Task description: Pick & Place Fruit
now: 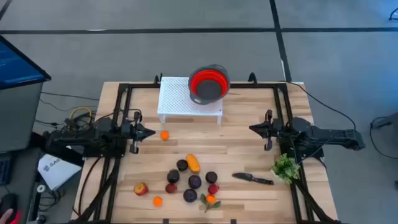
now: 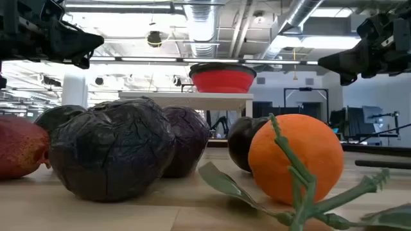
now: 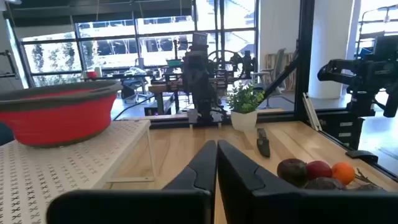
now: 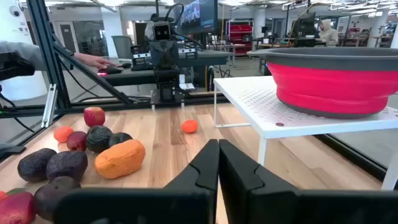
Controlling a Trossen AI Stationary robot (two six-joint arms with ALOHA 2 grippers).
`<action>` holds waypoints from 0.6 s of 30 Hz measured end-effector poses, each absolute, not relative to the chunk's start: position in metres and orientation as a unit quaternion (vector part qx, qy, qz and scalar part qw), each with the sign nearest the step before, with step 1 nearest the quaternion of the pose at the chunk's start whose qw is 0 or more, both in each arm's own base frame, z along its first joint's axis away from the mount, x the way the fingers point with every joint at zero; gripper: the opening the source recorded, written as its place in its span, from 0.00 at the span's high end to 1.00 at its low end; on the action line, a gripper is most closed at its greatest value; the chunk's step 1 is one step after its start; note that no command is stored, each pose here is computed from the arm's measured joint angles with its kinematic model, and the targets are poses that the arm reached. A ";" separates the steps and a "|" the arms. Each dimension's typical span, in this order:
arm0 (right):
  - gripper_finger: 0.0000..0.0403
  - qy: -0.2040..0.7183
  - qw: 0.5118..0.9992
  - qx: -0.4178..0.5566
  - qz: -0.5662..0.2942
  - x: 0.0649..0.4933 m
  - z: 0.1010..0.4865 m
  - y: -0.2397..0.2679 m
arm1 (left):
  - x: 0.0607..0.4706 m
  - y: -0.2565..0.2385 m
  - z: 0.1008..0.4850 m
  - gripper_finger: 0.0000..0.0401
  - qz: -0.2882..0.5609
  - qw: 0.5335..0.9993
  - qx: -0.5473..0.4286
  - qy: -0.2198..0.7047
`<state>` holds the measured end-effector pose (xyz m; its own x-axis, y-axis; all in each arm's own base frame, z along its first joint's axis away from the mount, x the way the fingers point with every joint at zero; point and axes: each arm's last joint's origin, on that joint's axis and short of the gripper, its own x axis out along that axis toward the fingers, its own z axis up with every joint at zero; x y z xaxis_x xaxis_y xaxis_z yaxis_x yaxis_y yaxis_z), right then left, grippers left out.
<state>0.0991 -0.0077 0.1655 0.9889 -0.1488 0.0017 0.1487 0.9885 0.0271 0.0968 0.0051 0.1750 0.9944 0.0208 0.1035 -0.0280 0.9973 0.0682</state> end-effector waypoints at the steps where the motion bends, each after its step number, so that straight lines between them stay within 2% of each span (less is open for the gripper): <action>1: 0.99 -0.002 0.997 0.014 -0.075 0.099 0.166 -0.008 | 0.097 0.005 0.175 0.98 0.012 0.998 0.035 -0.051; 18: 0.99 -0.002 0.997 0.013 -0.075 0.099 0.166 -0.008 | 0.097 0.005 0.176 0.98 0.012 0.998 0.035 -0.059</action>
<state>0.0991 -0.0077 0.1656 0.9889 -0.1488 0.0019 0.1486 0.9885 0.0271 0.0966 0.0051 0.1764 0.9928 0.0208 0.1177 -0.0290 0.9972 0.0688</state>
